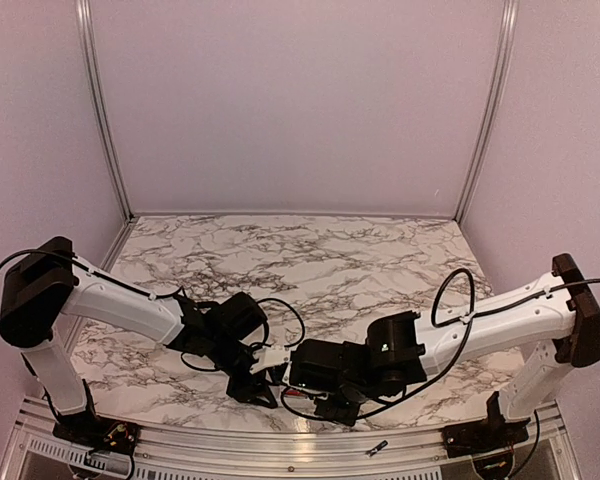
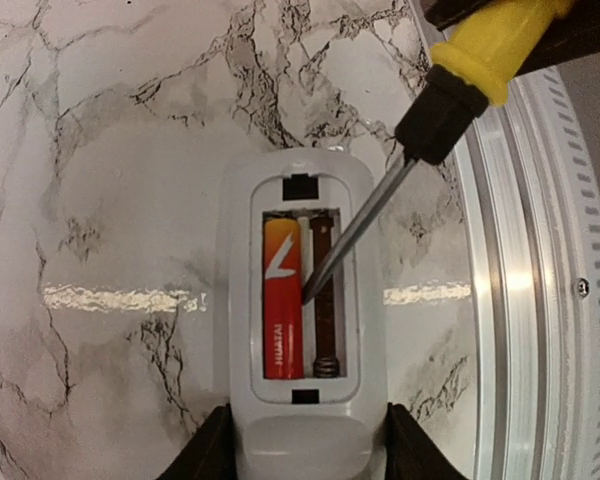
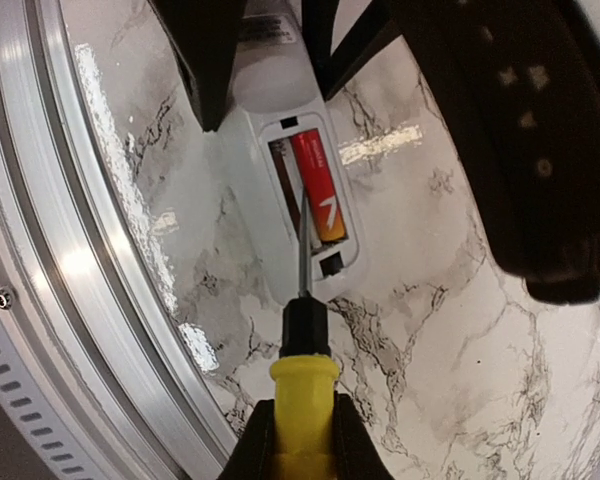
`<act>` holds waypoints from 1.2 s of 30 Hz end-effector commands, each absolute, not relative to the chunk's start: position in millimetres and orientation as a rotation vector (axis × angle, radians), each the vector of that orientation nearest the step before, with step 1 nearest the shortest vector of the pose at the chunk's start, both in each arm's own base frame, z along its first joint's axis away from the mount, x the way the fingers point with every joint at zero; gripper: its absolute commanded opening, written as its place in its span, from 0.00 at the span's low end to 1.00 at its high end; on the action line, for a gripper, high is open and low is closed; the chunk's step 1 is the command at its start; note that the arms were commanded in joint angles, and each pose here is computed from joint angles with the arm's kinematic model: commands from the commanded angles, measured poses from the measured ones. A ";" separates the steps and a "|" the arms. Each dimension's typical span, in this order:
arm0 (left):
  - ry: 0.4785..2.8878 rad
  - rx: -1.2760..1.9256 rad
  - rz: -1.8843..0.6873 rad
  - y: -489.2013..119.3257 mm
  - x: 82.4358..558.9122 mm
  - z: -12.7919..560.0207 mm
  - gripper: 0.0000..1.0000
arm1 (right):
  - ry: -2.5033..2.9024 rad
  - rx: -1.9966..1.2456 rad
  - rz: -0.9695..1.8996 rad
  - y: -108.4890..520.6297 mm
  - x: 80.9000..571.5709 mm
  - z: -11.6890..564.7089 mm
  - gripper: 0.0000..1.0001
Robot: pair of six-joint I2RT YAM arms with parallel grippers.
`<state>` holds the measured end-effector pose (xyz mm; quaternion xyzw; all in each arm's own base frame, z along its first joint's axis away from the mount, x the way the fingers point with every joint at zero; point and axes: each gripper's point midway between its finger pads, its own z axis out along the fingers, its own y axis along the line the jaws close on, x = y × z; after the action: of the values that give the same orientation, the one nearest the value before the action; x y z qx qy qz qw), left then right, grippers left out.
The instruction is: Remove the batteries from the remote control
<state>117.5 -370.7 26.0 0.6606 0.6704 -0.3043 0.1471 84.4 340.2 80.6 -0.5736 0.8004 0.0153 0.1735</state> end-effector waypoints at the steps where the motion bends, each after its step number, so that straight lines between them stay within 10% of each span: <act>1: 1.839 1.917 -1.045 -393.5 102.0 47.1 0.00 | 2.255 -1.626 -0.018 352.9 89.6 64.9 0.00; 36: 1.825 1.943 -1.130 -392.2 91.2 49.9 0.00 | 2.212 -1.740 -0.224 328.8 86.3 58.2 0.00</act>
<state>111.5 -374.8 27.5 0.6576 0.6674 -0.3235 0.1325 80.7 344.9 82.5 -0.6160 0.7653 -0.0307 0.1840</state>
